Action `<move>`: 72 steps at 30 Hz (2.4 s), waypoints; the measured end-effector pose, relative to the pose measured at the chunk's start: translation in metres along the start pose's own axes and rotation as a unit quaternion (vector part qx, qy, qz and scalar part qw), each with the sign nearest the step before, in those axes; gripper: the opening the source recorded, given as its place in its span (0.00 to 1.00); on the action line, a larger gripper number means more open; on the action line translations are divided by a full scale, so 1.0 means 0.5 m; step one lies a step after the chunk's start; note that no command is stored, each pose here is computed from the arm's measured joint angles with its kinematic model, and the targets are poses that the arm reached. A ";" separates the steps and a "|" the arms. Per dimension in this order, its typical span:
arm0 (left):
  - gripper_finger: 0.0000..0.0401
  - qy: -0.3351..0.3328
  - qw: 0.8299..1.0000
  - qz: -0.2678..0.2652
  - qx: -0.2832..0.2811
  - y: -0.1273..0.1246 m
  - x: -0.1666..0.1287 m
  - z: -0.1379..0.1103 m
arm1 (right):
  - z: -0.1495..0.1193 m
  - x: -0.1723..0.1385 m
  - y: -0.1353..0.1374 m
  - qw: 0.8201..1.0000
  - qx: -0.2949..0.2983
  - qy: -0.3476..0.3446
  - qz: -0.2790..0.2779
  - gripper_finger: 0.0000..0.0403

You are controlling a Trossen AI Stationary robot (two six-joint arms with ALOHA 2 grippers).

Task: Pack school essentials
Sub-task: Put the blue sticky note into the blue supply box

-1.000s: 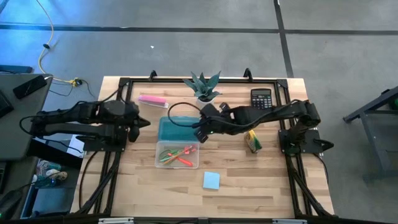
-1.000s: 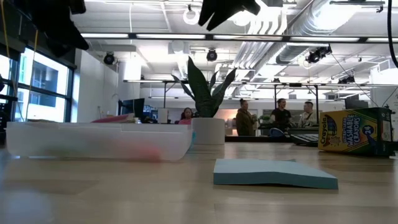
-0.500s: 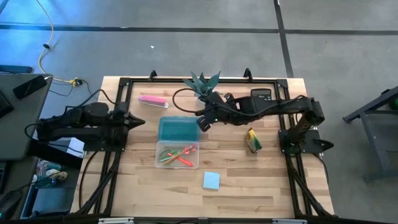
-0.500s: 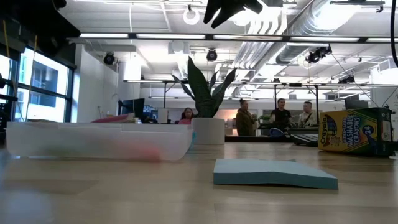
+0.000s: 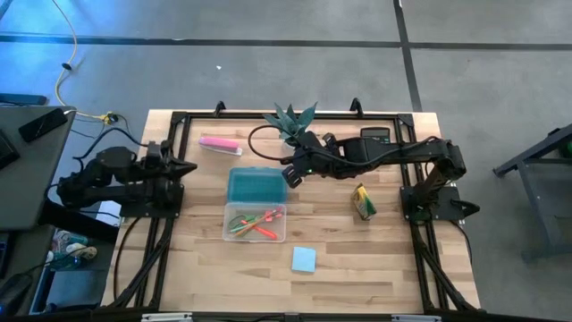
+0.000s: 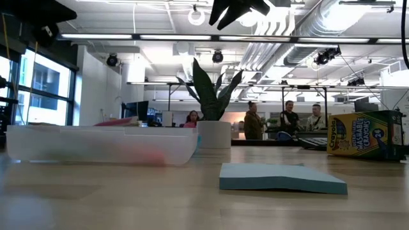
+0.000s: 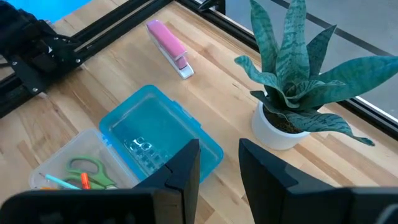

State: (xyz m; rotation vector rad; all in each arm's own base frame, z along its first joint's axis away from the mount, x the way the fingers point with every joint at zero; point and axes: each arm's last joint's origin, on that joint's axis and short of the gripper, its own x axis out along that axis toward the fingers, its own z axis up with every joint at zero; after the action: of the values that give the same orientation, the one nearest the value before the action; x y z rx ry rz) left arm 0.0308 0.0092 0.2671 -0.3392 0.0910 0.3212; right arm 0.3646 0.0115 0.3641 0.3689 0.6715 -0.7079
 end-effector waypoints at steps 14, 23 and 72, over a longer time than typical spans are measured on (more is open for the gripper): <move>0.00 -0.074 0.994 -0.077 -0.019 0.007 0.096 -0.067 | -0.004 0.000 0.000 1.000 -0.005 0.016 0.008 0.26; 0.00 -0.104 0.988 -0.100 -0.060 0.022 0.138 -0.128 | -0.014 -0.002 0.001 0.998 -0.001 0.051 0.024 0.26; 0.01 -0.051 0.988 -0.078 -0.122 0.037 0.156 -0.175 | -0.170 -0.102 0.154 0.935 -0.210 0.156 0.240 0.26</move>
State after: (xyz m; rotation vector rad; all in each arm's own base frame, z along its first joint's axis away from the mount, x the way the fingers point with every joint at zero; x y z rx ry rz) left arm 0.0955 0.0190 0.1681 -0.5692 -0.0754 0.1939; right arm 0.3527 0.1345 0.3431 0.2332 0.9668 -0.0283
